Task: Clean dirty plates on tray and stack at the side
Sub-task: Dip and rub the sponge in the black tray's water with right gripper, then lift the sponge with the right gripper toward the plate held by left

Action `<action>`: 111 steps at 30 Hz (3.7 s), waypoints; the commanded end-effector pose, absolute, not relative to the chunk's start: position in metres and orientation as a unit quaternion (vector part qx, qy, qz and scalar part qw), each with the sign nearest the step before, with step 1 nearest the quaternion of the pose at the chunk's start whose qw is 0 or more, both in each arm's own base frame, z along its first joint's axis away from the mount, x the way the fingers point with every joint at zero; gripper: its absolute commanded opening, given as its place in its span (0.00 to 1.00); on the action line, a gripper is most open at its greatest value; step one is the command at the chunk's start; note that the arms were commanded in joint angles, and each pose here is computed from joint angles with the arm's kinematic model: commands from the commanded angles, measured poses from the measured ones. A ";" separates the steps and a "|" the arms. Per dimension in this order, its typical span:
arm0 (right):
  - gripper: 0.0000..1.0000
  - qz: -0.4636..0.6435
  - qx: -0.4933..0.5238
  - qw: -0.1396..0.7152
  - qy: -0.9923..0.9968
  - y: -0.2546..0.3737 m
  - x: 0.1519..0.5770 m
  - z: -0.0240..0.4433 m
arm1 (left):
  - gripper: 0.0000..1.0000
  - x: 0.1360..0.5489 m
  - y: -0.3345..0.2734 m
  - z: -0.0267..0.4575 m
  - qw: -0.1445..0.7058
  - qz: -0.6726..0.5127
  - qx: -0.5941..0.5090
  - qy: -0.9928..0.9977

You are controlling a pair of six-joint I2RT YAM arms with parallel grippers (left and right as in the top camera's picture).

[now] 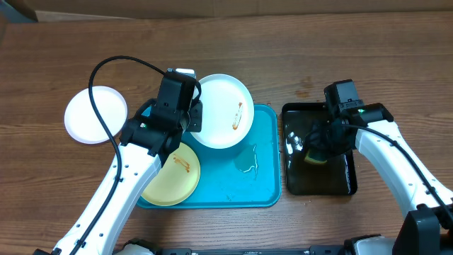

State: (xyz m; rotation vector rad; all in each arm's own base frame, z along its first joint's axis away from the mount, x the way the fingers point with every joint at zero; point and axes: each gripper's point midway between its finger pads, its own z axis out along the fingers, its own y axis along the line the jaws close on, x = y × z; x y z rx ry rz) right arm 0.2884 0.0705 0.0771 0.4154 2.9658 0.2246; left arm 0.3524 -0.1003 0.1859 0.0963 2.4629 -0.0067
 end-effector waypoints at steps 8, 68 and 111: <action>0.04 0.089 0.138 0.084 0.983 0.074 0.296 0.086 | 0.04 0.355 -0.103 0.190 0.335 -0.009 0.046 0.941; 0.04 -0.001 0.140 0.153 0.978 0.037 0.318 0.142 | 0.04 0.350 -0.120 0.188 0.321 -0.061 0.051 0.944; 0.04 0.141 -0.224 0.355 0.896 0.312 0.393 0.109 | 0.04 0.365 -0.083 0.115 0.233 0.035 0.027 0.971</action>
